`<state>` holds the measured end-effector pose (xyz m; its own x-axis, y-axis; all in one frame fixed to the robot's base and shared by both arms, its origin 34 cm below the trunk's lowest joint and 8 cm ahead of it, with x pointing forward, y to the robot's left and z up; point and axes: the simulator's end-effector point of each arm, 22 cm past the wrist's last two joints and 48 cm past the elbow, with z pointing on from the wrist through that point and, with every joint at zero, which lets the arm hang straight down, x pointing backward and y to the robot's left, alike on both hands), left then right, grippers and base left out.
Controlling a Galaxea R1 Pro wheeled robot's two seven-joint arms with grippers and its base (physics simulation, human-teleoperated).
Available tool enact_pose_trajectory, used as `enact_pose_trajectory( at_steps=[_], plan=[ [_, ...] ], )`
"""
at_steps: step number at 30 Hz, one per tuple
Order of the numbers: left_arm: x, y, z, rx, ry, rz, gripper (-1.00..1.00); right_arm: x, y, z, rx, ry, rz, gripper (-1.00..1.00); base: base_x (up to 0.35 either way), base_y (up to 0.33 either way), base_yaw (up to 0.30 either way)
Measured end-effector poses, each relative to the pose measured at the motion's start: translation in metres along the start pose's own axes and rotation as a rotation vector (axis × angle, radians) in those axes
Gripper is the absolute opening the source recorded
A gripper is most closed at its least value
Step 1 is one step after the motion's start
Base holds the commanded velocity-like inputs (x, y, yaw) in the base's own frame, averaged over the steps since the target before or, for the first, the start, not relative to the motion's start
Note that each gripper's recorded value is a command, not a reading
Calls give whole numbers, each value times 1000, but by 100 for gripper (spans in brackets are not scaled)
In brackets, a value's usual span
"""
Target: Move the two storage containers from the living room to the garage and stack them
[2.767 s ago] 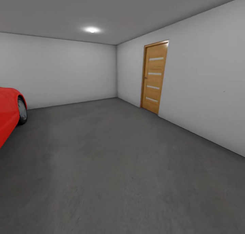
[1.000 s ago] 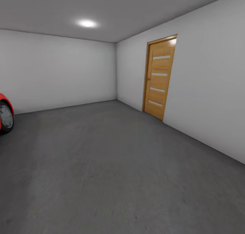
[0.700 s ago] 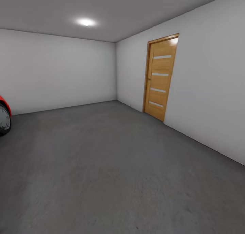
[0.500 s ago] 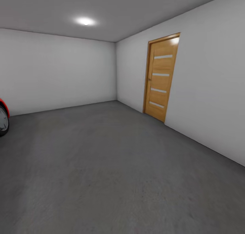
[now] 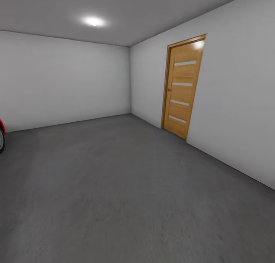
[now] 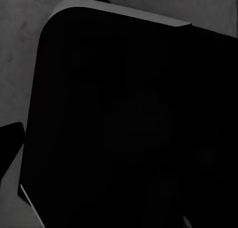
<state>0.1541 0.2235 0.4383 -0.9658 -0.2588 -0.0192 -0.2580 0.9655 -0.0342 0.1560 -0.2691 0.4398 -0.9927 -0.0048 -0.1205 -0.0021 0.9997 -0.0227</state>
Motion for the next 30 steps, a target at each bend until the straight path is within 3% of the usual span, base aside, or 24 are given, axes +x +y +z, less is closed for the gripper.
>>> enact_pose_trajectory(
  at_steps=[30],
  plan=[
    [1, -3, 0, 4, 2, 11, 100, 0, 0, 0, 0, 0, 0, 100, 323, 0, 0]
  ],
)
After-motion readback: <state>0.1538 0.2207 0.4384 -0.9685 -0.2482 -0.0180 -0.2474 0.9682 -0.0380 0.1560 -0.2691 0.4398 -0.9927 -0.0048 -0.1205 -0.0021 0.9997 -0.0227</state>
